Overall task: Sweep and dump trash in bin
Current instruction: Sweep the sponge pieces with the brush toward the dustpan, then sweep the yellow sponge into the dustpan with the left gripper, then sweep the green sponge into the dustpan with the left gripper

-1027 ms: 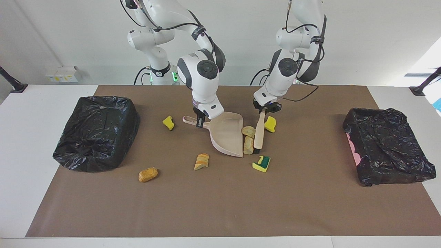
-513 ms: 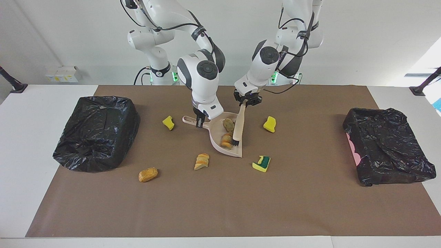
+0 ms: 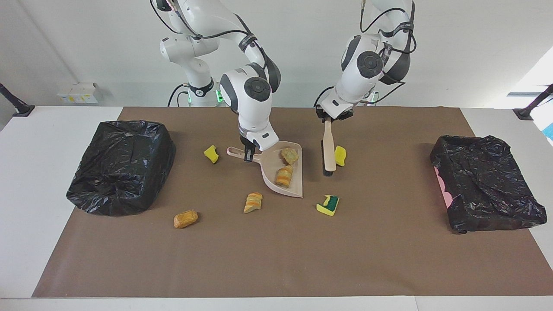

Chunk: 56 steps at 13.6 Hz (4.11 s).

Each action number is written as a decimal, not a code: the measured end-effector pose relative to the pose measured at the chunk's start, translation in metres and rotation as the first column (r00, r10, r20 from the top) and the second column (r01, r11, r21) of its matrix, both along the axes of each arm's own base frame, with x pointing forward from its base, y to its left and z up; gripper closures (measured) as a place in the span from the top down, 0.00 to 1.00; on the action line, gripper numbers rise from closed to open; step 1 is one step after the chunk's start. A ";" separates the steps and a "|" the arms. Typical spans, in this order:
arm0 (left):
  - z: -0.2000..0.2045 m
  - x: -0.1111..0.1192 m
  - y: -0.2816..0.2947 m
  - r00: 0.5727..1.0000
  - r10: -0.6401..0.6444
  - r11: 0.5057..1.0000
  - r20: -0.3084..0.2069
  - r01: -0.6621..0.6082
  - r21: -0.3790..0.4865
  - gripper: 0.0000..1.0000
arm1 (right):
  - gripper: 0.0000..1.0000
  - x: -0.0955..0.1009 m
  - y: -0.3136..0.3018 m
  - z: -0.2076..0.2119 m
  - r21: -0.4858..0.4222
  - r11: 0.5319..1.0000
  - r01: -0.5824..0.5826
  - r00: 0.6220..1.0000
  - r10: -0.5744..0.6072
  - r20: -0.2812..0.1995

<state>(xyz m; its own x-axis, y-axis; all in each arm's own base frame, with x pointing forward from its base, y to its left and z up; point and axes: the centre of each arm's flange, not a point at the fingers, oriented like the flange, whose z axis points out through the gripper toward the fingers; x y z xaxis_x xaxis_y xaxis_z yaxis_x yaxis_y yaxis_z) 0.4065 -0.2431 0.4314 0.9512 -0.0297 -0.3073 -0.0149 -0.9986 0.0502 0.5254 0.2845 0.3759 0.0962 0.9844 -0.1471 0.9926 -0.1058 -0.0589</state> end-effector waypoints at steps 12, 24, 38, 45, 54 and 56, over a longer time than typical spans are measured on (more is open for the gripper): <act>-0.080 -0.044 0.005 0.930 0.331 0.933 0.160 -0.348 0.093 0.26 | 0.31 0.001 -0.001 -0.001 -0.011 0.993 -0.114 0.993 0.114 -0.007; -0.087 -0.036 -0.128 0.976 0.072 0.992 0.206 -0.049 -0.114 0.26 | 0.31 0.001 -0.001 -0.002 -0.009 0.993 -0.114 0.993 0.114 0.000; -0.042 0.102 -0.009 0.898 -0.348 0.935 0.270 0.351 0.038 0.26 | 0.31 0.002 -0.001 -0.002 -0.011 0.996 -0.085 0.996 0.085 0.003; -0.065 0.158 0.050 0.694 -0.687 0.725 0.216 0.673 0.145 0.26 | 0.31 -0.007 0.005 -0.003 -0.042 0.997 0.062 0.998 -0.062 0.001; -0.084 0.134 0.041 0.616 -0.778 0.628 0.126 0.773 0.095 0.26 | 0.31 -0.009 0.007 -0.003 -0.047 0.996 0.073 0.997 -0.073 0.000; -0.079 0.115 0.021 0.611 -0.788 0.616 0.081 0.786 0.062 0.26 | 0.31 -0.010 0.007 -0.003 -0.048 0.996 0.073 0.997 -0.073 -0.001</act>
<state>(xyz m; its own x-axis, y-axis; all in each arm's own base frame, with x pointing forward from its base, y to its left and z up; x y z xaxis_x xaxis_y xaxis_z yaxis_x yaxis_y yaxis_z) 0.5216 -0.2225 0.3520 0.5880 -0.7753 -0.2306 -0.7985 -0.6018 -0.0130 0.5157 0.2919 0.3732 0.1670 0.9667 -0.1941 0.9820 -0.1808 -0.0553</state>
